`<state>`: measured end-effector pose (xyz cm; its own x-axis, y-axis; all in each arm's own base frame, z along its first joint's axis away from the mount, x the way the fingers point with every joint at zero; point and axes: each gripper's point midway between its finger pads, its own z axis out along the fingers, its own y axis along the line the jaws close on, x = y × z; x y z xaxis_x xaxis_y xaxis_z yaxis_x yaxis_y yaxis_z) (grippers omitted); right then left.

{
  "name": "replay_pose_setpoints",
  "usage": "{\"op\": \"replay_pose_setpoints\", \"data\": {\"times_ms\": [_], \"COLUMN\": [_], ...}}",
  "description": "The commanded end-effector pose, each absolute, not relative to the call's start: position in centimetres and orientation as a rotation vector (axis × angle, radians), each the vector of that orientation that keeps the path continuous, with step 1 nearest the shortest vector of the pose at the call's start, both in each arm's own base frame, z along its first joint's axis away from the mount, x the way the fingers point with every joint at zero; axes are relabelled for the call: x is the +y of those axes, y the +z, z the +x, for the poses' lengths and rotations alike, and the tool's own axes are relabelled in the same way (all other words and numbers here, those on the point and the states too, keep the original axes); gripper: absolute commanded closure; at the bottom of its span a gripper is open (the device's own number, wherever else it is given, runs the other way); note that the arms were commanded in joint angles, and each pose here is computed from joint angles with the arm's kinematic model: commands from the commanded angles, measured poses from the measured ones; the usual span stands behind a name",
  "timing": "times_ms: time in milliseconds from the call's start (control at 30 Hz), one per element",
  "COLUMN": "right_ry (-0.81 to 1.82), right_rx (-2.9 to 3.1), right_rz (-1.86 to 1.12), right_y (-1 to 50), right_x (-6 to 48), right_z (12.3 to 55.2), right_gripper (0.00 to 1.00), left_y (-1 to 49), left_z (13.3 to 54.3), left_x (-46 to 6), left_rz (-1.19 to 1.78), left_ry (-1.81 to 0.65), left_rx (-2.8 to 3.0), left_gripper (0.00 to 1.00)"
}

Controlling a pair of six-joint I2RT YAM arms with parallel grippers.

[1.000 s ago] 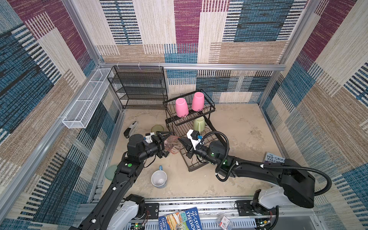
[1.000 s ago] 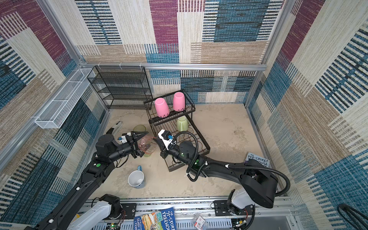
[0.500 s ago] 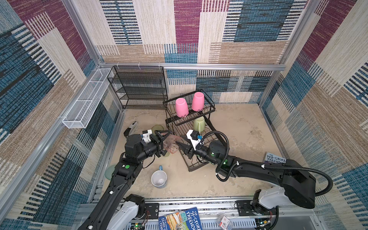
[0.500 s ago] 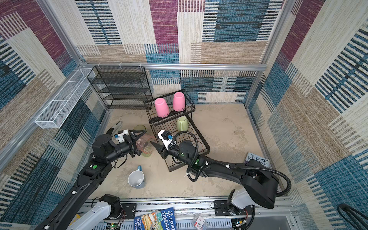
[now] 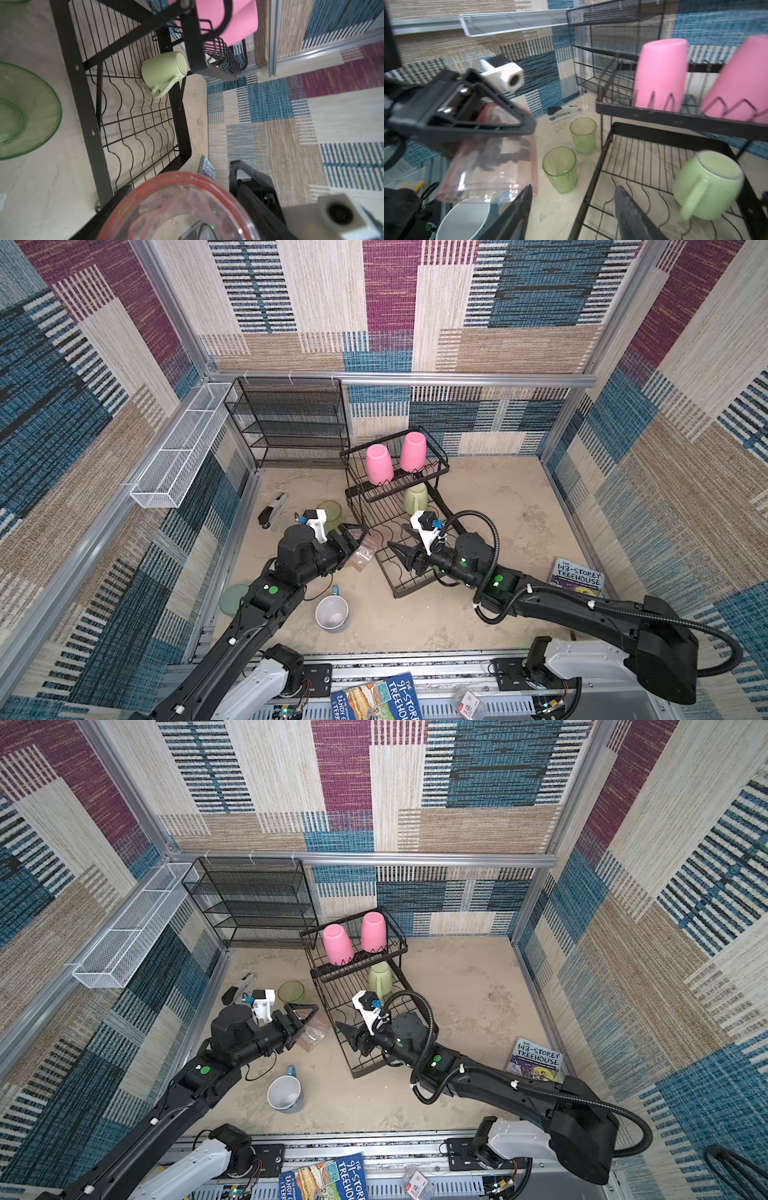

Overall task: Load cups into a dish rack
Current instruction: Place the cup upside down at the dish rack.

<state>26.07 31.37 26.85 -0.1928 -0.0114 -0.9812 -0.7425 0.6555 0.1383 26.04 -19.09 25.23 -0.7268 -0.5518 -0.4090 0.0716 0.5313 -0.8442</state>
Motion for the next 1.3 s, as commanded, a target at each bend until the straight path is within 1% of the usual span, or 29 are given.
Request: {"op": "replay_pose_setpoints", "data": {"times_ms": [0,167,300,567,967,1067,1200,1267], "right_ry": [0.713,0.689,0.695,0.691,0.666,0.645,0.632,0.632], "right_rx": [1.793,1.855,1.87,1.865,1.853,1.854,1.857,1.85], "right_rz": [-0.507,-0.351,-0.273,-0.192,-0.137,-0.134,-0.115,-0.108], "right_y": [25.1,25.0,25.2,25.5,25.4,25.2,24.7,24.6], "right_x": [28.5,24.7,22.6,20.1,17.5,17.0,16.2,15.9], "right_z": [27.2,29.1,30.3,31.2,32.1,32.1,31.9,31.7], "right_gripper": [0.37,0.38,0.39,0.4,0.41,0.41,0.41,0.41], "left_y": [26.2,25.6,24.0,23.1,20.2,19.2,18.3,17.7], "left_z": [27.0,26.2,25.3,26.5,31.3,32.5,33.9,34.5], "left_x": [-19.4,-23.2,-26.9,-32.7,-38.8,-40.1,-40.9,-41.4], "left_rz": [-0.164,0.121,0.357,0.571,0.675,0.676,0.636,0.636], "left_ry": [-0.979,-0.896,-0.812,-0.676,-0.53,-0.502,-0.477,-0.469], "left_rx": [2.01,1.943,1.895,1.78,1.647,1.614,1.553,1.541], "left_gripper": [0.45,0.46,0.46,0.47,0.47,0.49,0.54,0.54]}}
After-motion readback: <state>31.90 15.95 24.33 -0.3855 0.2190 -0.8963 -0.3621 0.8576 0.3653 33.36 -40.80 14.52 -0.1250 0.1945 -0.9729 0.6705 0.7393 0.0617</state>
